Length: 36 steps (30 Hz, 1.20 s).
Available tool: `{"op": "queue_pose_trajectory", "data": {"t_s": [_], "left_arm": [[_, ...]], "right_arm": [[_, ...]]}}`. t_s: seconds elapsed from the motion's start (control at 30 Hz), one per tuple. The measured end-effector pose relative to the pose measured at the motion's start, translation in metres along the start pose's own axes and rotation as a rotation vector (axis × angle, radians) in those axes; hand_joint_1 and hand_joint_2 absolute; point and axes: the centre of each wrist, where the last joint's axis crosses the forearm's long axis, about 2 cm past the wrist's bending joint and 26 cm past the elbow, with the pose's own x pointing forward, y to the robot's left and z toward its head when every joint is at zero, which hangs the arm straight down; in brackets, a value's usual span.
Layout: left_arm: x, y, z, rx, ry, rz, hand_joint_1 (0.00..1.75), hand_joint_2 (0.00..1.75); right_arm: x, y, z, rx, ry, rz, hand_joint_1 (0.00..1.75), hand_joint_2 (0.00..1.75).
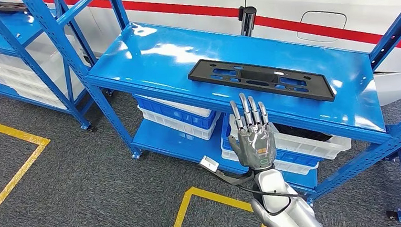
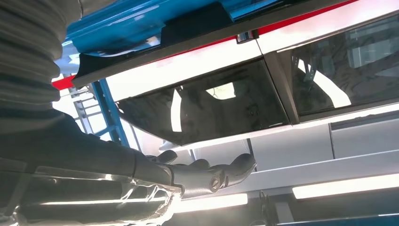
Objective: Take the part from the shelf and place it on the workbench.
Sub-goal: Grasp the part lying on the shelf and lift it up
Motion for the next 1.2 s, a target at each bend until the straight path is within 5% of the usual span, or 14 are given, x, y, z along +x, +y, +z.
{"op": "queue_pose_trajectory", "data": {"t_s": [0.43, 0.73, 1.2], "left_arm": [[0.0, 0.001, 0.0, 0.0, 0.001, 0.011, 0.0, 0.0], [0.001, 0.002, -0.001, -0.009, -0.01, 0.009, 0.0, 0.0], [0.001, 0.003, -0.001, -0.005, -0.012, 0.004, 0.0, 0.0]], "right_arm": [[0.006, 0.005, 0.007, 0.026, -0.001, 0.001, 0.0, 1.75], [0.018, 0.008, 0.009, 0.064, -0.16, -0.072, 0.0, 1.75], [0.021, 0.01, 0.014, 0.09, -0.127, -0.127, 0.0, 1.75]]}}
